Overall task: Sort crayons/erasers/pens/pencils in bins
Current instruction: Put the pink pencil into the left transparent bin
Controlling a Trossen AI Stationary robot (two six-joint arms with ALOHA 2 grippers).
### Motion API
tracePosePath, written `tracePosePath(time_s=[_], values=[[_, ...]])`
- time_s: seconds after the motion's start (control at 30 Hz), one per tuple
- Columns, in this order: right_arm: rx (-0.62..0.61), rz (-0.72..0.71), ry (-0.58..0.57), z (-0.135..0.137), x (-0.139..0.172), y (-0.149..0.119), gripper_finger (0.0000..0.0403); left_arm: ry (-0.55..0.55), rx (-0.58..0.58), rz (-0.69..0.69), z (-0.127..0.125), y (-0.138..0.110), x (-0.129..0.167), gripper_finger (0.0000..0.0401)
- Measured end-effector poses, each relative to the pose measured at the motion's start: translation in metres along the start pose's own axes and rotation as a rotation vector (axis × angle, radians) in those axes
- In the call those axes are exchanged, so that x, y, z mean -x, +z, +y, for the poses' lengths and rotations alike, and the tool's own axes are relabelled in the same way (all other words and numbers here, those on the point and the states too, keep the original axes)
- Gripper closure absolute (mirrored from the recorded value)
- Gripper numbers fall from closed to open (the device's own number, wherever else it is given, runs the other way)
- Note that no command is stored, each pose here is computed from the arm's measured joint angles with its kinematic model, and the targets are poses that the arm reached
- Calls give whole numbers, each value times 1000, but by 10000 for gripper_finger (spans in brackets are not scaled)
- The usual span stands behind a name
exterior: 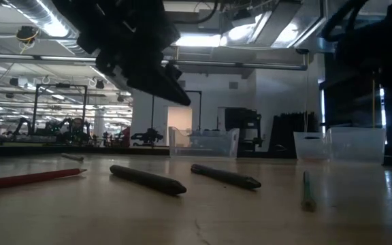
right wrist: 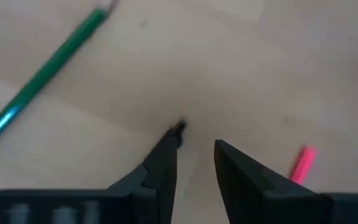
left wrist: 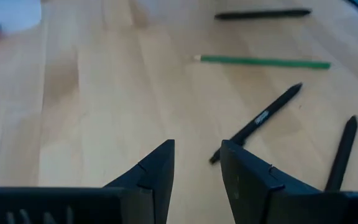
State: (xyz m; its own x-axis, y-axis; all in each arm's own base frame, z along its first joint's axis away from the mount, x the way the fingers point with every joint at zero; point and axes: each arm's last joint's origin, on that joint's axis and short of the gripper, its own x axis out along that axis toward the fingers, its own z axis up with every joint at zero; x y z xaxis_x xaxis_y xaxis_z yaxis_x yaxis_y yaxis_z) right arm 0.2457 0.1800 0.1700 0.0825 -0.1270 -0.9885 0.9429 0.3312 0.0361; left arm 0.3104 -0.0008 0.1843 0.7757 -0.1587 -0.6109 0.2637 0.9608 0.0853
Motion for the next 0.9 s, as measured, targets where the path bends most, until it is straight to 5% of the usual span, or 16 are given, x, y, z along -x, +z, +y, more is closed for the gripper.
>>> tracePosePath(time_s=[0.23, 0.5, 0.9], values=[[-64, 204, -242, -18, 2, -23, 292, 41, -4, 81, -6, -5, -1, 277], [-147, 180, -231, -29, 0, -46, 292, 39, -4, 106, -8, -7, -1, 277], [-124, 186, -163, -48, -39, -43, 296, 86, -5, 129, -7, -9, -1, 277]])
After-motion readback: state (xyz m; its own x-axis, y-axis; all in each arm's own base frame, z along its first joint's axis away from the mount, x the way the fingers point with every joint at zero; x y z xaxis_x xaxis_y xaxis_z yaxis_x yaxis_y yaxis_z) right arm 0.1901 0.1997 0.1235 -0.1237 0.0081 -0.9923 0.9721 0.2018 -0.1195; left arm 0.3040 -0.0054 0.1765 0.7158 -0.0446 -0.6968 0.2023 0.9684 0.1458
